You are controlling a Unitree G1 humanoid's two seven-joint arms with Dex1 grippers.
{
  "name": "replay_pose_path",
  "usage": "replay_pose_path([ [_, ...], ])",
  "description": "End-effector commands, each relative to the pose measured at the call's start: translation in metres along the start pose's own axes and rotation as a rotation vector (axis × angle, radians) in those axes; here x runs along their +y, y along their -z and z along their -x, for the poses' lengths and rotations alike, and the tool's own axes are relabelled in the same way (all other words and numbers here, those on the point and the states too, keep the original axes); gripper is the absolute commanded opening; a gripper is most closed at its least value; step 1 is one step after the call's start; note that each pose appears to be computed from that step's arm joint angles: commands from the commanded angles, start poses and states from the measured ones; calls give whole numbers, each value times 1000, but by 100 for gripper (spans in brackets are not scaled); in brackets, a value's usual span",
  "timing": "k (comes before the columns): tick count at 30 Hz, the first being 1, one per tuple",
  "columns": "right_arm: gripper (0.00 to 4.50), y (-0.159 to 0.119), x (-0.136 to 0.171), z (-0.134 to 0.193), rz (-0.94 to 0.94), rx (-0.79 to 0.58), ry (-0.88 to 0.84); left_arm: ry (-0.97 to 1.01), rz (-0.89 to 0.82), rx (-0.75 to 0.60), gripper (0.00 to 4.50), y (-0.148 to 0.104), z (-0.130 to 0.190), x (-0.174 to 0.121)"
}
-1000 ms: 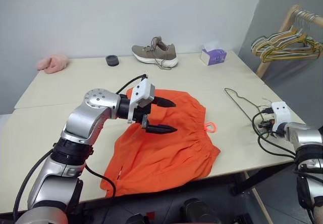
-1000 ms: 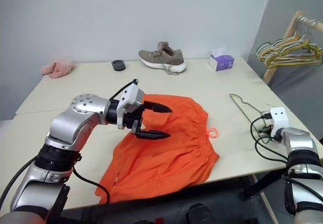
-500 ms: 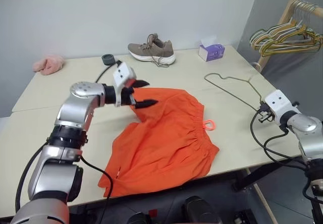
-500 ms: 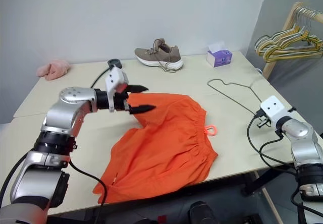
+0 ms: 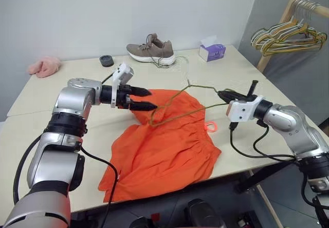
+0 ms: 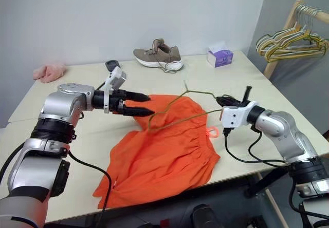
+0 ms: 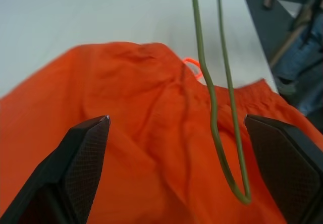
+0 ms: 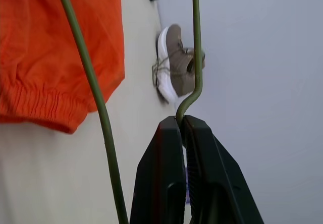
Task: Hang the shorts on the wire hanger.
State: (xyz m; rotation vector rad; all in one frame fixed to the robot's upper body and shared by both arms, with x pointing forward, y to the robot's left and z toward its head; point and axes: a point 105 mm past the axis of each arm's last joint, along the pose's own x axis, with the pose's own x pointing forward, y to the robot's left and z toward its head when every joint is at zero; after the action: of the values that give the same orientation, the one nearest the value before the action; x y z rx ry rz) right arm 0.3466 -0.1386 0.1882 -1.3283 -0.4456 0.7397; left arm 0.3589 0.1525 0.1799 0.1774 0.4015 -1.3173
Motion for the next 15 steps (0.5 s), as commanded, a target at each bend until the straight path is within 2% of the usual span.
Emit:
replay_pose_path([
  [1,1,-15,-15,-3,51,-64,33,87,-80,80,450,5,2,-17],
  [6,1,-15,-20,-4,39,-68,49,136,-110,145,450,19,2,-27],
  [14,1,-15,-23,-5,34,-71,63,162,-84,159,450,27,0,-35],
  [15,0,-15,-23,-5,33,-72,65,161,-84,165,431,29,0,-36],
])
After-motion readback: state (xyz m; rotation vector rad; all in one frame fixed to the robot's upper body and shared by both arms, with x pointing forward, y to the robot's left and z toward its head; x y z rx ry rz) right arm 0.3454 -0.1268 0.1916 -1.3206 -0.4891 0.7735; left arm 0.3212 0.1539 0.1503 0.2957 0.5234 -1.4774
